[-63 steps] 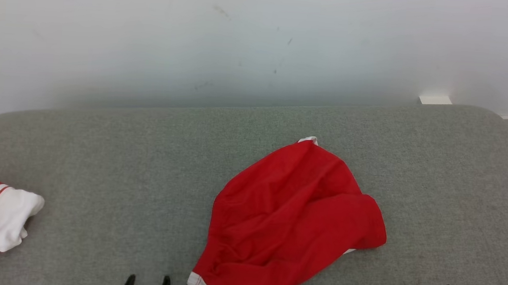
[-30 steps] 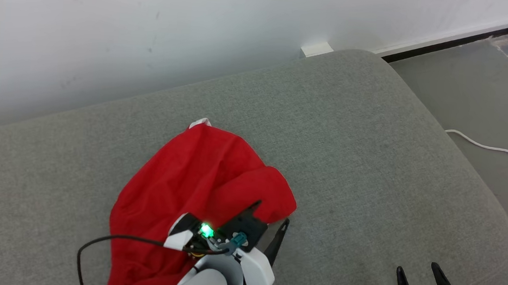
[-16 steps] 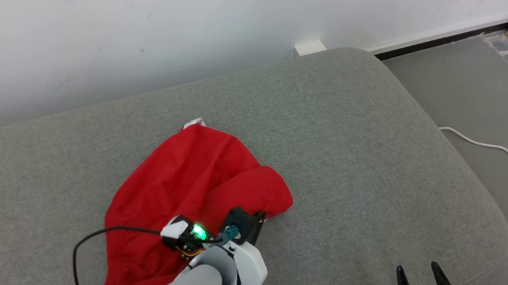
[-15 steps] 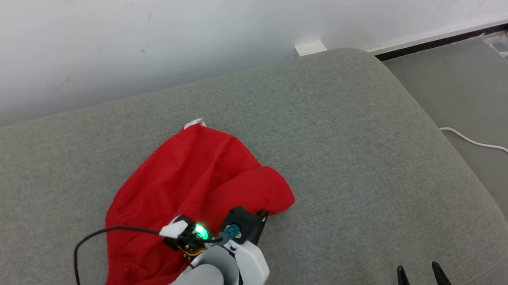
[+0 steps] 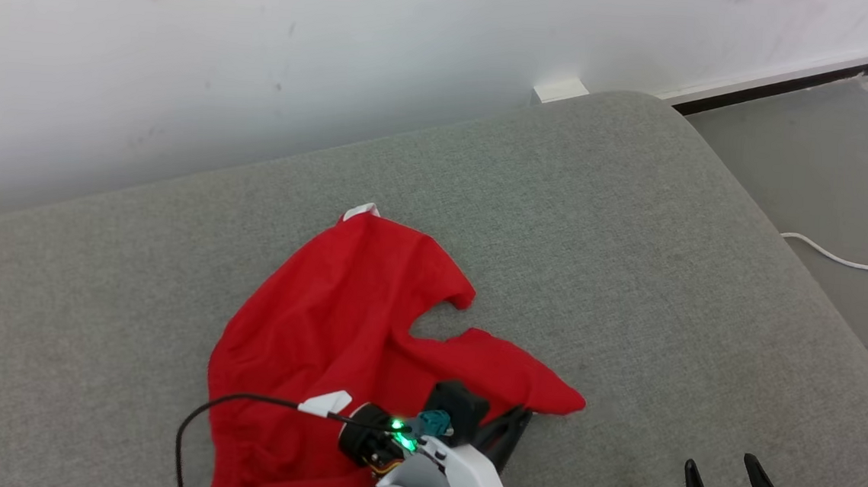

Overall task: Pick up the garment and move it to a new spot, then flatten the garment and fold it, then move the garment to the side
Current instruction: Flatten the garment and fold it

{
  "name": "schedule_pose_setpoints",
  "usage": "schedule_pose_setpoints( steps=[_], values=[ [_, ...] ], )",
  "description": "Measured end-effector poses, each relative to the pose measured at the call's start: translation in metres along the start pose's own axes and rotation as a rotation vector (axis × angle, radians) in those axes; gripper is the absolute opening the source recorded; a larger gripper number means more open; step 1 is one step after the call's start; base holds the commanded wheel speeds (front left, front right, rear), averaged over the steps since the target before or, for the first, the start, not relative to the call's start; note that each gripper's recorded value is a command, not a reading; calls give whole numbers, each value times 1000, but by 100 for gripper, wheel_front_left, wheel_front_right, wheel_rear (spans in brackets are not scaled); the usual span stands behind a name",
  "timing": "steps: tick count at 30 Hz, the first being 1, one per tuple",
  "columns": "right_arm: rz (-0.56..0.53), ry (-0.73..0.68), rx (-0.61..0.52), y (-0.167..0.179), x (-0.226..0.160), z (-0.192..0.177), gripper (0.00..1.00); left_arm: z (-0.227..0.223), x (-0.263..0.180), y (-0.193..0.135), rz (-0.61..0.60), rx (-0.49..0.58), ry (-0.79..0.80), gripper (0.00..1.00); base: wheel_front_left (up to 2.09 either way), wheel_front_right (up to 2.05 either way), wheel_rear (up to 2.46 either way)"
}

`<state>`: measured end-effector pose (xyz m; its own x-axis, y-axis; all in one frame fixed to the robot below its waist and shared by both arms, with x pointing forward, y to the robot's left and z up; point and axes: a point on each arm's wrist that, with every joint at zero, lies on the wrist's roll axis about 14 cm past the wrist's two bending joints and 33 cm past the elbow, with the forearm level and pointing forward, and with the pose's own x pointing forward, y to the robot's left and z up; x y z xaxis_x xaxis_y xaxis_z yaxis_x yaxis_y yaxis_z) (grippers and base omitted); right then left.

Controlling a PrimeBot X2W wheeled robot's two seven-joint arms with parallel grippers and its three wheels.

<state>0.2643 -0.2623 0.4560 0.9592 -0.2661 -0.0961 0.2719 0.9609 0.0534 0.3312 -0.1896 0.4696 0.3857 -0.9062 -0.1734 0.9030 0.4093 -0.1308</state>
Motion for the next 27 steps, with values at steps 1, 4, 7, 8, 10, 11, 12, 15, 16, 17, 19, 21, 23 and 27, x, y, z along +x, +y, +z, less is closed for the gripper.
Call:
schedule_pose_setpoints(
  steps=[1,4,7,8,10,11,12,15,16,17,19,21,23,27],
  values=[
    [2,2,0,1,0,-1,100,-4,-1,-5,-17,-11,17,0,0,0,0],
    [8,1,0,3,1,0,100,-11,-1,-12,-49,-27,56,0,0,0,0],
    [11,-1,-1,4,2,1,100,-16,-1,-14,-58,-50,93,0,0,0,0],
    [10,-1,-2,3,2,1,100,-19,0,-12,-50,-40,105,0,0,0,0],
    [7,1,-2,3,1,0,100,-20,3,-1,-15,-12,115,0,0,0,0],
    [5,4,-2,3,0,0,100,-20,5,5,5,9,113,0,0,0,0],
    [3,5,-2,2,0,-1,100,-18,7,12,25,33,109,0,0,0,0],
    [-6,9,-2,0,-3,-2,100,-15,12,30,75,64,99,0,0,0,0],
    [-8,10,-1,0,-3,-2,100,-16,13,34,87,70,101,0,0,0,0],
    [-11,12,-1,-1,-4,-2,100,-18,14,38,95,78,110,0,0,0,0],
    [-15,16,0,-2,-5,-3,100,-18,16,45,110,93,110,41,0,0,0],
    [-20,19,2,-3,-5,-4,100,-20,17,52,122,111,118,100,0,0,0],
    [-24,22,3,-4,-5,-5,100,-22,18,58,135,120,119,100,0,0,0],
    [-24,22,1,-4,-3,-4,100,-14,20,72,181,146,86,100,0,0,0]
  ],
)
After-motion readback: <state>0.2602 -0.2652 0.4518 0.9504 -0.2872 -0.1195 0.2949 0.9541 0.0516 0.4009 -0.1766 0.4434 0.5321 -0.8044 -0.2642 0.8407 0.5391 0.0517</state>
